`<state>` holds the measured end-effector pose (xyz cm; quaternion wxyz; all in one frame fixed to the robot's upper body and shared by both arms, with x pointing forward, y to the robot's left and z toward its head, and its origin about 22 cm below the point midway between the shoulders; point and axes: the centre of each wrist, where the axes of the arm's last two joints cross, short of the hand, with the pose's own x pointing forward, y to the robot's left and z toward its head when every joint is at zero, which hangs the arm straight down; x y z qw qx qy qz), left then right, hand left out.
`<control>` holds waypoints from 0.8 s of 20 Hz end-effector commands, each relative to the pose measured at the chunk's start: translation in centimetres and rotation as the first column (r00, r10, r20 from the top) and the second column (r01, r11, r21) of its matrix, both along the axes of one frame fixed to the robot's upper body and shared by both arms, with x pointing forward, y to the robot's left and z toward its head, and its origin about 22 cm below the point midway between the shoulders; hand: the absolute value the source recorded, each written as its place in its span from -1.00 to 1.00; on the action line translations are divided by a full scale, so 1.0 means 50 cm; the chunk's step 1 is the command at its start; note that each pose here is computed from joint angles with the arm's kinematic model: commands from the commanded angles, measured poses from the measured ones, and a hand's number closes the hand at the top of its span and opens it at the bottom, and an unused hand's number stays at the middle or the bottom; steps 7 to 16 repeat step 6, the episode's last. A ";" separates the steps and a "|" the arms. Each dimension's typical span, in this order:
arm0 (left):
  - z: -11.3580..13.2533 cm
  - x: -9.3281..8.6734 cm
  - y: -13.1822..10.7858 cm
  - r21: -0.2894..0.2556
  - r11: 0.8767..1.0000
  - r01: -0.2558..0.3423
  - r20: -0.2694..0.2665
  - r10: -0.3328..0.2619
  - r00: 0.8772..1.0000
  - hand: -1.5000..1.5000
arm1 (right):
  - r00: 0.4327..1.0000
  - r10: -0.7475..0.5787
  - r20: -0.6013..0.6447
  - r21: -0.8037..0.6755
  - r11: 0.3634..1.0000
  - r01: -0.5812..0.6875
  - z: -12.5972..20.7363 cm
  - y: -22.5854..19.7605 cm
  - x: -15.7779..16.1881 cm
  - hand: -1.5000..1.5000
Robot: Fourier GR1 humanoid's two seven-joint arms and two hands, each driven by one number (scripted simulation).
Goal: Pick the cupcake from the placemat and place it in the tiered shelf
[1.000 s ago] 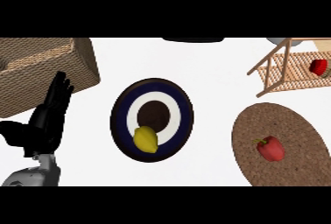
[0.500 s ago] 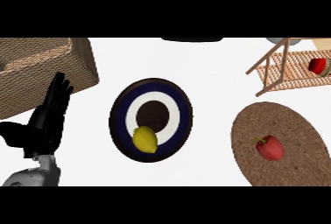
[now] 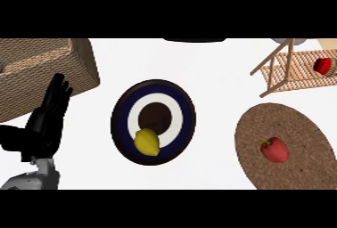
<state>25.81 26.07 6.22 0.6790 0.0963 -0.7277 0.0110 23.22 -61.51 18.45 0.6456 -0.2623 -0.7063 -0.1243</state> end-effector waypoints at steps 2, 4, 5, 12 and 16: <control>0.002 -0.005 0.005 -0.011 1.000 -0.002 -0.008 0.002 1.000 0.00 | 0.999 0.023 0.032 0.002 1.000 -0.023 -0.013 -0.023 -0.048 -1.00; 0.013 0.006 0.020 -0.007 1.000 -0.005 0.004 0.005 1.000 0.00 | 0.999 0.047 0.024 0.009 0.999 -0.047 -0.012 -0.031 -0.065 -1.00; 0.007 0.007 0.014 -0.009 1.000 -0.019 -0.008 0.019 1.000 0.00 | 0.999 0.049 0.024 0.014 0.999 -0.049 -0.014 -0.039 -0.084 -1.00; -0.015 0.006 -0.007 -0.010 1.000 -0.010 -0.014 0.010 1.000 0.00 | 0.997 0.071 0.027 0.004 0.997 -0.072 0.002 -0.045 -0.093 -1.00; -0.015 0.006 -0.007 -0.010 1.000 -0.010 -0.014 0.010 1.000 0.00 | 0.997 0.071 0.027 0.004 0.997 -0.072 0.002 -0.045 -0.093 -1.00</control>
